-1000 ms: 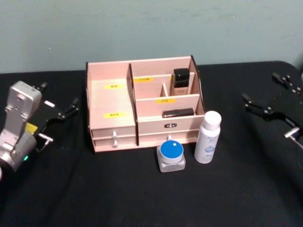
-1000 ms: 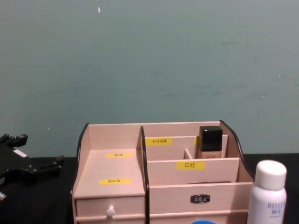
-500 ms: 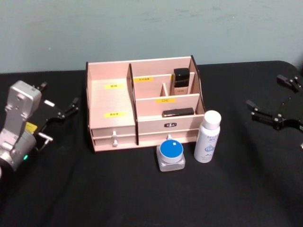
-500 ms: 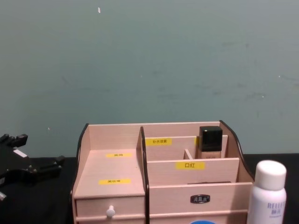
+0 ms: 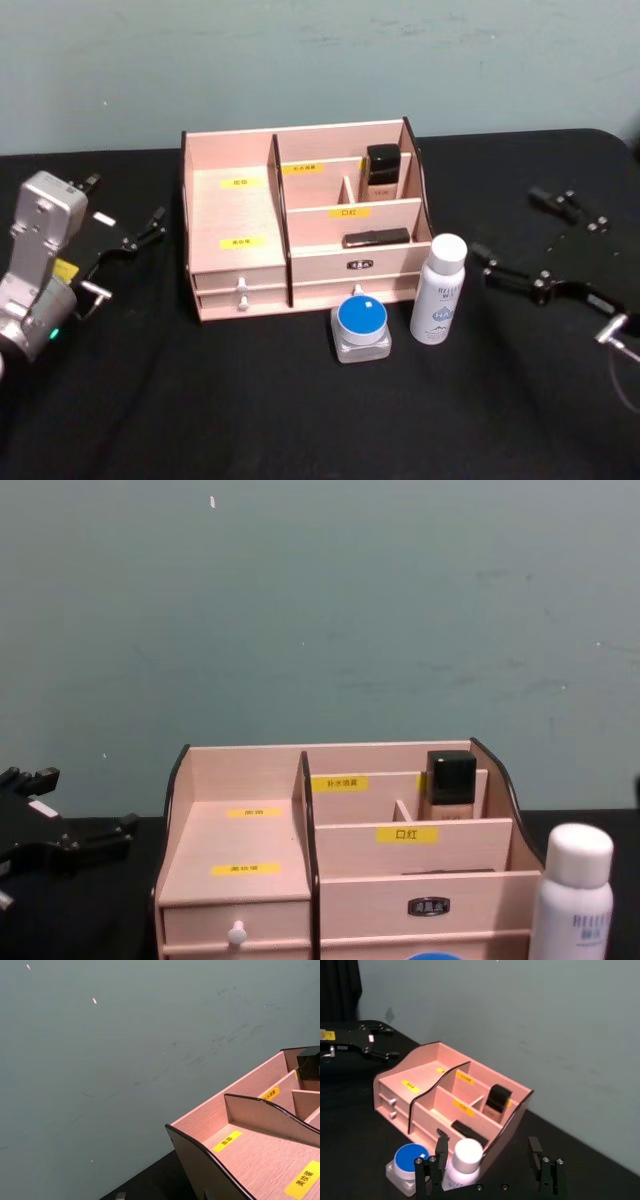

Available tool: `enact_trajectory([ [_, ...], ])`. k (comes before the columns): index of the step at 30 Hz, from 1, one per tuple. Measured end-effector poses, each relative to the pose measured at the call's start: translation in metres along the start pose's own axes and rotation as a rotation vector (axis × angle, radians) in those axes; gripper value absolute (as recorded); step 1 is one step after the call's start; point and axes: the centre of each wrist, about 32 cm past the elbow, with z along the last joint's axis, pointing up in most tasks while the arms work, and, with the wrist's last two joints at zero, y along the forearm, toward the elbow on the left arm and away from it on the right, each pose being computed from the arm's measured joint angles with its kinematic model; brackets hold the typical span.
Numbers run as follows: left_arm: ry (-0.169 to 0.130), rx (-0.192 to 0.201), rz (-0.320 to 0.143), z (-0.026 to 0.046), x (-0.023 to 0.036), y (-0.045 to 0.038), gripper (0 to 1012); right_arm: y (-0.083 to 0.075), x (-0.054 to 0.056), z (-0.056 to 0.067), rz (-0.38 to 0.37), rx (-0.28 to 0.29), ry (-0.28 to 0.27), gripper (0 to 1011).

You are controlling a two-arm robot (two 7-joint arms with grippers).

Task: Pick up the facial cleanser and watermelon frost from the table and place them into the tiered storage box.

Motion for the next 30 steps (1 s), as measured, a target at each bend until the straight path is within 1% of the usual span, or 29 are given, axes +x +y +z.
enact_trajectory([
  [1,0.000,0.000,0.000,0.0000,0.0000,0.0000,1010,0.004,-0.001,-0.003,0.010,-0.006,0.011,1002],
  [2,0.000,0.000,0.000,0.0000,0.0000,0.0000,1010,0.004,-0.001,-0.003,0.010,-0.006,0.011,1002],
  [8,0.000,0.000,0.000,0.0000,0.0000,0.0000,1010,0.019,-0.003,-0.016,0.046,-0.030,0.043,1000],
  [14,0.000,0.000,0.000,0.0000,0.0000,0.0000,1010,0.030,-0.005,-0.024,0.071,-0.043,0.063,1000],
  [23,0.000,0.000,0.000,0.0000,0.0000,0.0000,1010,0.041,-0.006,-0.037,0.086,-0.066,0.091,1000],
  [30,0.000,0.000,0.000,0.0000,0.0000,0.0000,1010,0.046,-0.005,-0.045,0.079,-0.082,0.101,1002],
])
